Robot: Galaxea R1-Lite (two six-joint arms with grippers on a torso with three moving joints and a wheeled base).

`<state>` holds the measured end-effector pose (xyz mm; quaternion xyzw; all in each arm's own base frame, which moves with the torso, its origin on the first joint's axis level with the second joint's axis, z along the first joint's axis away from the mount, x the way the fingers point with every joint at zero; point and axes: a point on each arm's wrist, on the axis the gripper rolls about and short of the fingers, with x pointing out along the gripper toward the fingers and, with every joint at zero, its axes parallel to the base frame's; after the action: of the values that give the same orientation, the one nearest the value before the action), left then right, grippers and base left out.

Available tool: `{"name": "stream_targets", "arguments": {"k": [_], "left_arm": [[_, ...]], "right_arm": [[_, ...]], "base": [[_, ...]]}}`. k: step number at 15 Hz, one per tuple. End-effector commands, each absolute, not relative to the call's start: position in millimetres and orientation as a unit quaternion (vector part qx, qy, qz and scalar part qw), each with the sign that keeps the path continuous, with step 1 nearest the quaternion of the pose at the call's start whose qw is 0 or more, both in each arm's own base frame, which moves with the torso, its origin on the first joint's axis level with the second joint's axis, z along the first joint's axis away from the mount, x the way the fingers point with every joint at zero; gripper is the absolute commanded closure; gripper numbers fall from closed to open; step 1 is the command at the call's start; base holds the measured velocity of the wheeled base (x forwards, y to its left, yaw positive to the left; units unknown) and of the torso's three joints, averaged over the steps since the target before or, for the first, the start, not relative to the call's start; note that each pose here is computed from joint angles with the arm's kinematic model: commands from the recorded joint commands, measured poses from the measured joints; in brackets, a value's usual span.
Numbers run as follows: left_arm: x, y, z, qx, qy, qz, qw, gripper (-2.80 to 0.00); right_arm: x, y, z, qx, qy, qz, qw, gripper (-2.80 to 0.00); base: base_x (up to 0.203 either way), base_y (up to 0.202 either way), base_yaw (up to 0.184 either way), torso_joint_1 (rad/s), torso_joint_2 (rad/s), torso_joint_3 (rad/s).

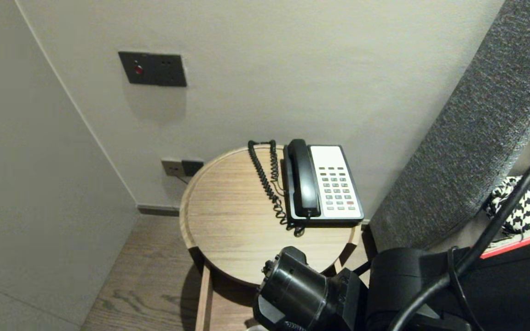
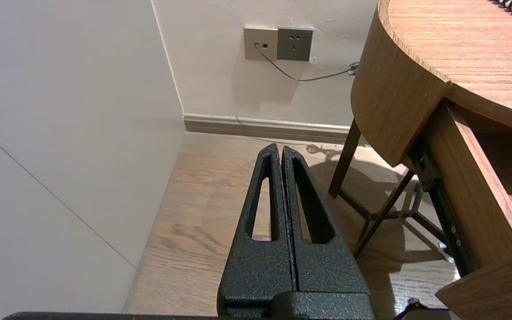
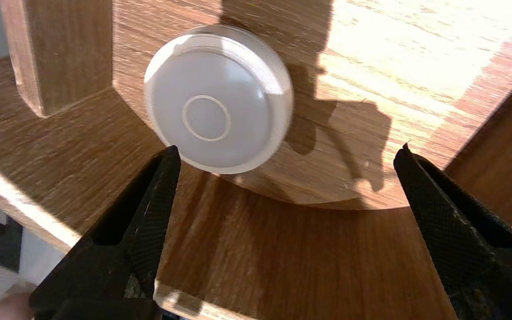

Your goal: Take the remote control out of the drawer one by one and place them on the table

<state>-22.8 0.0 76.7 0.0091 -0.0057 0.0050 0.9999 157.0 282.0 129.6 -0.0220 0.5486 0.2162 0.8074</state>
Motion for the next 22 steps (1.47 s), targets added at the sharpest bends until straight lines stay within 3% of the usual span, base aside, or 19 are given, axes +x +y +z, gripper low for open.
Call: {"name": "stream_targets", "arguments": {"k": [1,5,22], "left_arm": [[-23,0,77,0.009,-0.007,0.005,1.000,0.00],[-23,0,77,0.009,-0.007,0.005,1.000,0.00],[-23,0,77,0.009,-0.007,0.005,1.000,0.00]], "right_arm": [[160,285,130,-0.013,0.557,0.226,0.799,-2.80],[178,290,139,0.035,0.579,0.269,0.769,-2.80],[192,308,111,0.023,0.601,0.256,0.757,-2.80]], "base": [[0.000,0.000,0.000,0.000,0.00,0.000],[0.000,0.000,0.000,0.000,0.00,0.000],[0.000,0.000,0.000,0.000,0.00,0.000]]}}
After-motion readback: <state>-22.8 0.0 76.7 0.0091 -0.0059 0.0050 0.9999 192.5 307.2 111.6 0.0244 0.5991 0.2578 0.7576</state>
